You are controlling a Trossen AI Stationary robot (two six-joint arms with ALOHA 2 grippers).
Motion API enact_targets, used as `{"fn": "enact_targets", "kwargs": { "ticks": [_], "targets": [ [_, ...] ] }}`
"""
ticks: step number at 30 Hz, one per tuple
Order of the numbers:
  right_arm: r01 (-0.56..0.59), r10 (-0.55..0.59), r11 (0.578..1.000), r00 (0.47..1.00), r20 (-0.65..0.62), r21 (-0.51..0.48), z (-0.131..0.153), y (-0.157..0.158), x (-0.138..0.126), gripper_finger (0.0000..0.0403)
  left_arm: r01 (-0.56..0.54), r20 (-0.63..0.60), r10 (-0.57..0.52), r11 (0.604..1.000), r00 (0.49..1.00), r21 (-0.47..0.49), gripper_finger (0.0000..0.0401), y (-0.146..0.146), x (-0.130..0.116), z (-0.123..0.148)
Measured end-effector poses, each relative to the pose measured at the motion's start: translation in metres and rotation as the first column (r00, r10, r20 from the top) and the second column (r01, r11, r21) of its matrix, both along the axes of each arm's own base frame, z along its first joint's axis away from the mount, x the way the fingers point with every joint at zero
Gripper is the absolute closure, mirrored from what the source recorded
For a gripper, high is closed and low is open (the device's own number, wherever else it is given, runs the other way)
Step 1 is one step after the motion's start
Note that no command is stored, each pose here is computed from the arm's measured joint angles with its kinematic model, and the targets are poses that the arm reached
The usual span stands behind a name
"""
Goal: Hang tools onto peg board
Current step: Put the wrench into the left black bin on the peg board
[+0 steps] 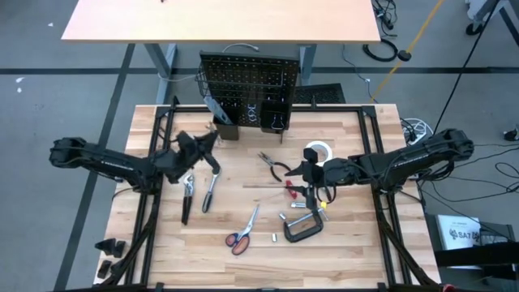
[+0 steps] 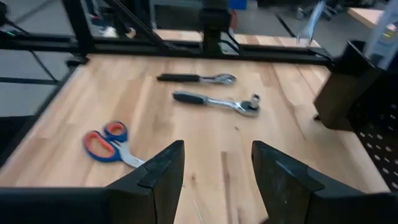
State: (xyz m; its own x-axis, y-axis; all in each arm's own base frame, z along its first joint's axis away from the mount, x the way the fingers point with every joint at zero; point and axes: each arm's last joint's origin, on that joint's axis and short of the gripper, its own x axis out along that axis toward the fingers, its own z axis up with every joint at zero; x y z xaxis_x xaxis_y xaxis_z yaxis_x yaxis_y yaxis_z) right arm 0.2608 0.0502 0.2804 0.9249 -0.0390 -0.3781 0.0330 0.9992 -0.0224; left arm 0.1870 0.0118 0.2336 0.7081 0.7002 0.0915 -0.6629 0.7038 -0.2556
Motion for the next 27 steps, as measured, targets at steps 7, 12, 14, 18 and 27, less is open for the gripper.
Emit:
{"fn": "enact_targets", "kwargs": {
  "ticks": [7, 12, 14, 18, 27],
  "targets": [
    [0.014, -0.013, 1.0, 1.0, -0.028, 0.02, -0.008, 0.001, 0.006, 0.0221, -0.16, 0.17, 0.176, 0.982, 0.97, -0.104, 0.0401, 0.027, -0.006, 0.007],
    [0.016, -0.015, 1.0, 0.999, -0.037, 0.025, -0.011, 0.002, 0.008, 0.0221, -0.216, 0.268, 0.267, 0.954, 0.926, -0.206, 0.0401, 0.044, -0.009, 0.006],
    [0.018, -0.017, 0.999, 0.999, -0.039, 0.027, -0.012, 0.002, 0.008, 0.0221, -0.209, 0.3, 0.273, 0.951, 0.914, -0.228, 0.0401, 0.048, -0.009, 0.005],
    [0.018, -0.017, 0.999, 0.999, -0.035, 0.029, -0.011, 0.002, 0.009, 0.0221, -0.195, 0.318, 0.259, 0.956, 0.912, -0.219, 0.0401, 0.051, -0.002, 0.005],
    [0.015, -0.015, 0.999, 1.0, 0.009, 0.036, -0.007, 0.002, 0.01, 0.0221, -0.285, 0.262, 0.319, 0.945, 0.911, -0.162, 0.0401, 0.059, 0.026, -0.005]
  ]
}}
